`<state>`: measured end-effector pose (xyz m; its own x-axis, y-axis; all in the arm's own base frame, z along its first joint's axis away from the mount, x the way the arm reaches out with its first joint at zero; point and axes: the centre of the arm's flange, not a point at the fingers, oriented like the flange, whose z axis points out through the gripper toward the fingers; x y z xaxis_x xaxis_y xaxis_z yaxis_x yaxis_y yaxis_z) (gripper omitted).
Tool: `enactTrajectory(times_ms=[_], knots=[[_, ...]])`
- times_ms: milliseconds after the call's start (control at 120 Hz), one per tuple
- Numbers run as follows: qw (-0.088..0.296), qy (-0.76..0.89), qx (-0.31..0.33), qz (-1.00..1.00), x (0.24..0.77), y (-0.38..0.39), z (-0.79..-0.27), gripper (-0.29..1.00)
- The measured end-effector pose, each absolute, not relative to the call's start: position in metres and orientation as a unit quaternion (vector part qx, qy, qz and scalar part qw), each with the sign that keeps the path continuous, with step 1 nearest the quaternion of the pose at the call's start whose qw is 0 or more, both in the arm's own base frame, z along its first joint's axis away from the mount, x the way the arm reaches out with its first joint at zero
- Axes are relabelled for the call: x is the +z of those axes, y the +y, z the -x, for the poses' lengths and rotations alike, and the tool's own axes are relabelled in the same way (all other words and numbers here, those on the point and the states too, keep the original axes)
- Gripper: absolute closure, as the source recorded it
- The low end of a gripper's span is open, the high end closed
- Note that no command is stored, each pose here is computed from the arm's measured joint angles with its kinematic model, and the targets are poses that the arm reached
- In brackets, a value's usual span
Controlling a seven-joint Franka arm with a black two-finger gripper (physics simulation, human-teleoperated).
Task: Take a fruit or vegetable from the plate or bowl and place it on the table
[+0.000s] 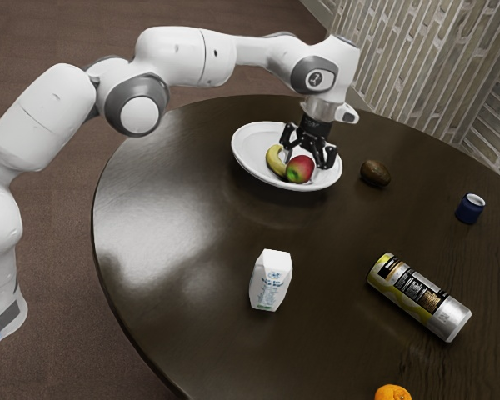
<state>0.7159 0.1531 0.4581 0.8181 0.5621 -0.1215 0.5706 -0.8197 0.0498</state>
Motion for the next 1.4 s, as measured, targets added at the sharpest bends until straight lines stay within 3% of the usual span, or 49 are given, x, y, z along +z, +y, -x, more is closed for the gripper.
enactTrajectory(times_ms=[192,425,542,708,908,1208,1267,1325,1400], knots=[[0.041,0.302,-0.05,-0.951,0.458,0.153,-0.716,0.23],[0.031,0.29,-0.038,-0.956,0.496,0.122,-0.71,0.26],[0.021,0.27,-0.032,-0.962,0.539,0.085,-0.697,0.25],[0.025,0.169,-0.034,-0.985,0.57,-0.037,-0.685,0.25],[0.003,0.137,-0.065,-0.988,0.541,-0.084,-0.68,0.25],[-0.016,0.153,-0.065,-0.986,0.537,-0.079,-0.681,0.04],[-0.04,0.146,-0.033,-0.988,0.569,-0.084,-0.67,0.02],[-0.09,0.148,0.013,-0.985,0.623,-0.079,-0.639,0.02],[-0.13,0.169,0.043,-0.976,0.688,-0.043,-0.562,0.01]])
